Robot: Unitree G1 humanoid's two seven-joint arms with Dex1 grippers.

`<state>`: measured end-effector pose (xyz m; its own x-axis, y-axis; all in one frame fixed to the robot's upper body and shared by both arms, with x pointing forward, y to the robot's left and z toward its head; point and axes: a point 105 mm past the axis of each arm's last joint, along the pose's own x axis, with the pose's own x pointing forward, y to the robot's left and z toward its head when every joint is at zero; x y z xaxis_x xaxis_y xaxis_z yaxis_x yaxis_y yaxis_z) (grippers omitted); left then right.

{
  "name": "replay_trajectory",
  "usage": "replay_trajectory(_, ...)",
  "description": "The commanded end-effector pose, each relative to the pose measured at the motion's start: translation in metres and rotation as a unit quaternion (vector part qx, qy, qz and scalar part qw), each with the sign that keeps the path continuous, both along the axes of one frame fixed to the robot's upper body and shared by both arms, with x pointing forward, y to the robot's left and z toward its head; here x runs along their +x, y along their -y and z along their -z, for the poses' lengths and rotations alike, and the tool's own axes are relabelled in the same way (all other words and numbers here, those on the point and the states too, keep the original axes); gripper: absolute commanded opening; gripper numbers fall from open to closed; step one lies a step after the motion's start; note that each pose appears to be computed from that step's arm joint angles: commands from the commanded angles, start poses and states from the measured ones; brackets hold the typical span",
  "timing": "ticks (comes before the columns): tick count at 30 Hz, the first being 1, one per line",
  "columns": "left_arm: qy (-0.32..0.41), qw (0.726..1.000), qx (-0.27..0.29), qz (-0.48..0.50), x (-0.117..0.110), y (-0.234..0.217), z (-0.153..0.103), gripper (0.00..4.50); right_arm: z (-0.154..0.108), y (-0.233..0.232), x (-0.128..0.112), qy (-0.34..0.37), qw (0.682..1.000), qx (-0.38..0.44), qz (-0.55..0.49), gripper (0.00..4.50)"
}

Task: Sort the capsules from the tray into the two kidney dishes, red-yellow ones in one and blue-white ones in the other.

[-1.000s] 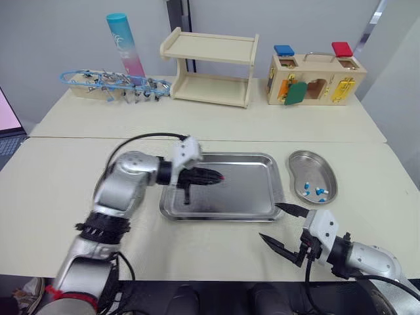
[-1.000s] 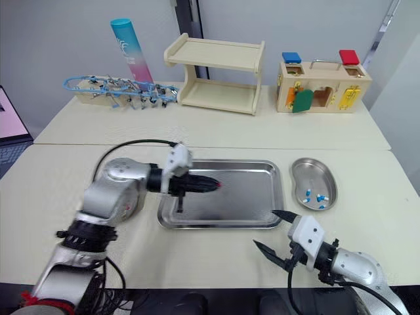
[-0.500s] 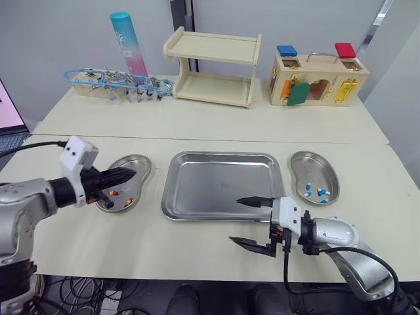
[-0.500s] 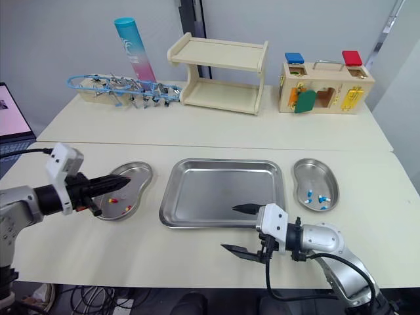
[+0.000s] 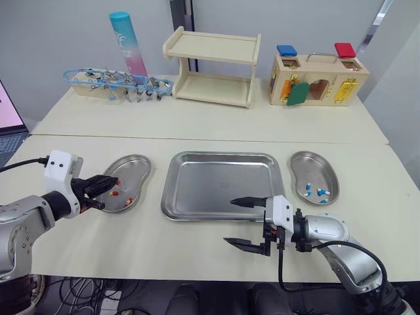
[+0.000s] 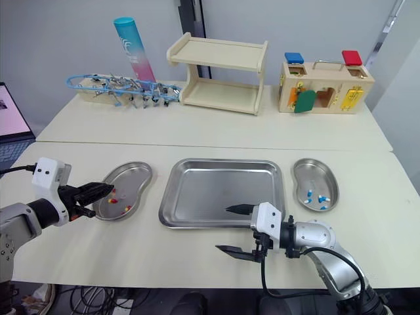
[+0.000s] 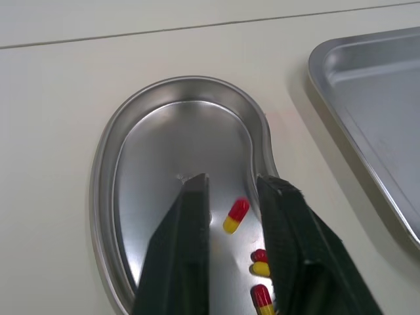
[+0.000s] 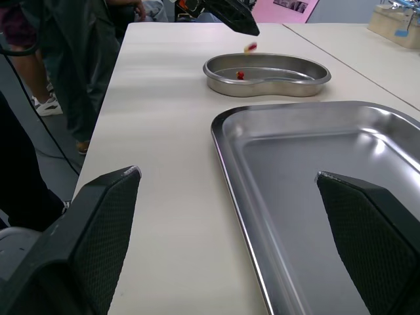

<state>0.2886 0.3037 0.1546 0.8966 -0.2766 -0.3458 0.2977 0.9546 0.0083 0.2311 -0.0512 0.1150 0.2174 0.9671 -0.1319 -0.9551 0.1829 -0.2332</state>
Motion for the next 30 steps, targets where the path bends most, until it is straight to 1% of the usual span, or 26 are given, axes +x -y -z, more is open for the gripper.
replay_trajectory(1, 0.022, 1.0, 0.017, -0.012, 0.004, -0.007, -0.012, 2.41, -0.008, 0.0, -0.004, 0.019, 1.0, 0.011, -0.003, 4.5)
replay_trajectory(5, 0.033, 0.999, 0.013, -0.011, 0.007, -0.006, -0.016, 3.73, -0.007, 0.0, -0.005, 0.017, 1.0, 0.012, 0.001, 4.5)
replay_trajectory(6, 0.038, 0.999, 0.011, -0.013, 0.007, -0.006, -0.018, 4.0, -0.006, 0.0, -0.005, 0.017, 1.0, 0.013, 0.002, 4.5)
replay_trajectory(7, 0.042, 0.999, 0.01, -0.015, 0.008, -0.006, -0.019, 4.38, -0.006, 0.0, -0.005, 0.017, 1.0, 0.013, 0.002, 4.5)
replay_trajectory(9, 0.059, 0.998, -0.006, -0.011, 0.006, -0.006, -0.026, 4.45, -0.007, 0.0, -0.004, 0.018, 1.0, 0.013, 0.004, 4.5)
replay_trajectory(12, 0.088, 0.996, -0.013, -0.002, 0.001, -0.007, -0.041, 4.45, -0.008, 0.002, -0.002, 0.023, 1.0, 0.011, 0.008, 4.5)
replay_trajectory(14, 0.105, 0.994, -0.009, -0.013, -0.004, -0.016, -0.049, 4.45, -0.008, 0.005, -0.001, 0.028, 1.0, 0.007, 0.013, 4.5)
replay_trajectory(17, 0.125, 0.99, 0.014, -0.062, -0.018, -0.047, -0.056, 4.45, -0.01, 0.016, 0.004, 0.034, 0.999, -0.001, 0.033, 4.5)
replay_trajectory(19, 0.118, 0.988, 0.045, -0.087, -0.031, -0.066, -0.05, 4.45, -0.013, 0.027, 0.007, 0.035, 0.998, -0.004, 0.054, 4.5)
replay_trajectory(21, 0.098, 0.987, 0.072, -0.104, -0.049, -0.083, -0.04, 4.45, -0.016, 0.045, 0.01, 0.033, 0.996, -0.014, 0.08, 4.5)
replay_trajectory(24, 0.06, 0.988, 0.095, -0.108, -0.077, -0.101, -0.023, 4.45, -0.018, 0.079, 0.011, 0.029, 0.991, -0.047, 0.119, 4.5)
replay_trajectory(27, 0.007, 0.985, 0.133, -0.111, -0.105, -0.119, 0.001, 4.45, -0.018, 0.131, 0.011, 0.019, 0.979, -0.115, 0.169, 4.5)
replay_trajectory(28, -0.004, 0.984, 0.14, -0.109, -0.111, -0.122, 0.007, 4.45, -0.018, 0.143, 0.011, 0.017, 0.975, -0.133, 0.177, 4.5)
replay_trajectory(30, -0.012, 0.984, 0.135, -0.119, -0.117, -0.127, 0.013, 4.45, -0.021, 0.178, 0.012, 0.01, 0.964, -0.171, 0.205, 4.5)
